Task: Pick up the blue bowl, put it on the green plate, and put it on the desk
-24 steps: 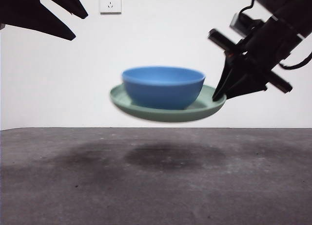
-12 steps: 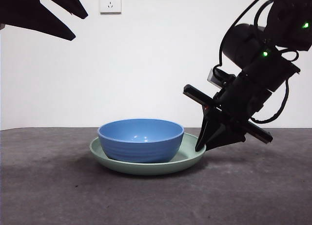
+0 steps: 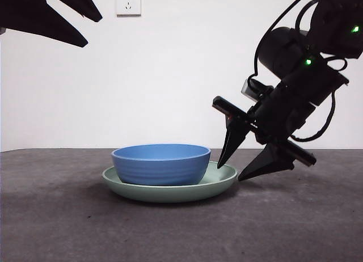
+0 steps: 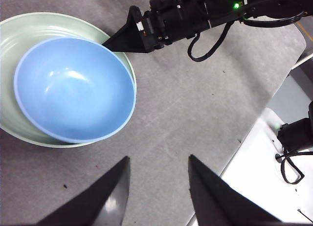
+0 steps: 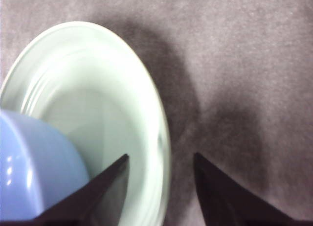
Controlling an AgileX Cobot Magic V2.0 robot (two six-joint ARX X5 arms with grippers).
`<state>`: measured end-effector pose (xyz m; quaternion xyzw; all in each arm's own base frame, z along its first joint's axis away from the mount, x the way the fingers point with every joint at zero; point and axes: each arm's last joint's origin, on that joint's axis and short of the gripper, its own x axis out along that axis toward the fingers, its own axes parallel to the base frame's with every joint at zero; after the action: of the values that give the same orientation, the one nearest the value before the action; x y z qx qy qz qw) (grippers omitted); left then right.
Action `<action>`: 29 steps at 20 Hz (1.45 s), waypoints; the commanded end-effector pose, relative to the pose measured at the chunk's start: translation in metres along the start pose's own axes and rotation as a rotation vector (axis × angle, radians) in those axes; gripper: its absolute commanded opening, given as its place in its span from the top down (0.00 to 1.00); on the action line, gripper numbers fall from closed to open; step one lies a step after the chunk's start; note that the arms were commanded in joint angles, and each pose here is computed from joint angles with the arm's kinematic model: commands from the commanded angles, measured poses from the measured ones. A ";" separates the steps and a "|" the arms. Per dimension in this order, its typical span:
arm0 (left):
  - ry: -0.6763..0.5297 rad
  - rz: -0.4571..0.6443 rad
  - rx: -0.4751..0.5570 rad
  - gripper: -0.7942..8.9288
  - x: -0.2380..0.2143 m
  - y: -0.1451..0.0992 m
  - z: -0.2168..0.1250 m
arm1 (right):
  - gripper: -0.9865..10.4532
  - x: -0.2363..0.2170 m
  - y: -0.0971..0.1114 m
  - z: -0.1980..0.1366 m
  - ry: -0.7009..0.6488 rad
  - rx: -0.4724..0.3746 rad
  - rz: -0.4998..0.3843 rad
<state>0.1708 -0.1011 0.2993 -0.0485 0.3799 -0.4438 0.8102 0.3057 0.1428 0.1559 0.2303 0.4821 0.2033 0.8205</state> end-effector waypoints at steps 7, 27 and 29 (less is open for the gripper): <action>-0.010 -0.008 0.022 0.72 0.000 -0.002 0.004 | 0.72 -0.082 0.038 0.005 -0.117 -0.248 -0.001; -0.009 -0.008 0.021 0.72 0.000 -0.002 0.004 | 0.72 -0.201 0.052 -0.059 0.069 -0.486 0.130; -0.010 -0.008 0.022 0.72 0.000 -0.002 0.004 | 0.72 -0.201 0.052 -0.059 0.068 -0.487 0.130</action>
<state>0.1707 -0.1011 0.2991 -0.0485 0.3808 -0.4436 0.8099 0.1551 0.0820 0.2976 0.0551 0.4377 0.3656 0.8196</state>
